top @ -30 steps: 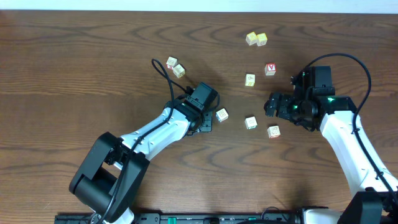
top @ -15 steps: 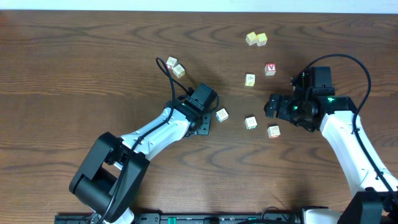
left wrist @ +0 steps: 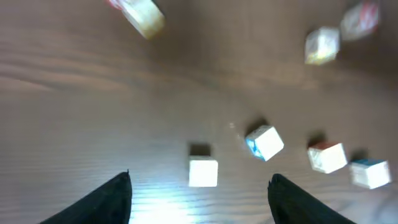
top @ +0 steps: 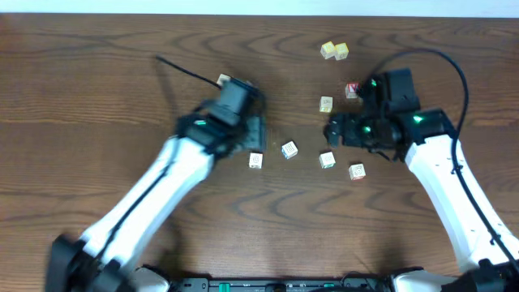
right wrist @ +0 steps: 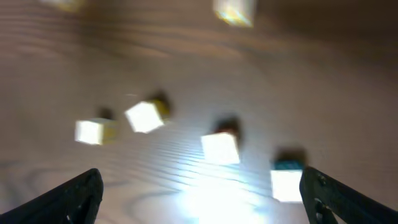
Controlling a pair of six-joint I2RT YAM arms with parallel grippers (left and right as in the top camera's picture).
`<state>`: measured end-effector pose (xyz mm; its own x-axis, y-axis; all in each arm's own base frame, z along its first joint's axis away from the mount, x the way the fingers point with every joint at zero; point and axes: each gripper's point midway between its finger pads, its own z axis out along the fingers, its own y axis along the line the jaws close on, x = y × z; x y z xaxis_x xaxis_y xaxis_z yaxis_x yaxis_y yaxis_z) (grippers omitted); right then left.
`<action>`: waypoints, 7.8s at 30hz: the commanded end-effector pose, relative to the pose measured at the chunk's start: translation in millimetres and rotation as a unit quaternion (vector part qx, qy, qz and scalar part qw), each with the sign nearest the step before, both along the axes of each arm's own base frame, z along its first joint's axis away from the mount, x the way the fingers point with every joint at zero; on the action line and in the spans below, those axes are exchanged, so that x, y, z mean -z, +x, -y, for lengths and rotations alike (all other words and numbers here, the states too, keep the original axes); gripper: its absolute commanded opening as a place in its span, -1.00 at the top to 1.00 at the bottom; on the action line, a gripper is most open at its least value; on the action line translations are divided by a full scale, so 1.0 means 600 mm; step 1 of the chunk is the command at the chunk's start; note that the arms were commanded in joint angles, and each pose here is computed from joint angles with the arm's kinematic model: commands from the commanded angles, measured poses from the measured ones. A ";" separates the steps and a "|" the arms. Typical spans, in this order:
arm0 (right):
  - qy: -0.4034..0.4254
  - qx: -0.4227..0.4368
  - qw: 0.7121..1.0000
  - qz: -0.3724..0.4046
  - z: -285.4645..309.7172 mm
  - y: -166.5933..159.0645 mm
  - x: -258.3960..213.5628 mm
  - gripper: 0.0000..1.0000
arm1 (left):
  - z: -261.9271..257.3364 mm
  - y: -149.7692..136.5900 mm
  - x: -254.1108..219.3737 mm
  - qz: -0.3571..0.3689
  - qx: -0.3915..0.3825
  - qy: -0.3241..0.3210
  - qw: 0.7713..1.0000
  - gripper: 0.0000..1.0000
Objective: Lift 4 blocks
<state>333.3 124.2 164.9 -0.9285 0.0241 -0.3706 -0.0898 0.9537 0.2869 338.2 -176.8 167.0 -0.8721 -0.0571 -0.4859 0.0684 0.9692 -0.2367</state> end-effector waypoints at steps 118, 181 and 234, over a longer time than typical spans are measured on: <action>-0.157 -0.160 0.947 -0.230 -0.125 -0.001 0.115 -0.46 | -0.284 -0.120 0.001 -0.153 -0.260 0.021 0.953 -0.57; -0.130 -0.242 0.930 -0.243 -0.086 -0.036 0.275 0.50 | -0.284 -0.118 0.001 -0.151 -0.260 0.020 0.954 -0.57; -0.062 0.246 0.914 -0.317 -0.100 0.016 0.179 -0.68 | -0.284 -0.124 0.012 -0.159 -0.260 0.023 0.952 -0.58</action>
<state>349.6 183.0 59.8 -0.9104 0.3766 0.1714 0.3901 0.9193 0.0522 269.3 -8.1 167.5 -0.8320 -0.5031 -0.2337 -0.4840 0.8642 -0.1375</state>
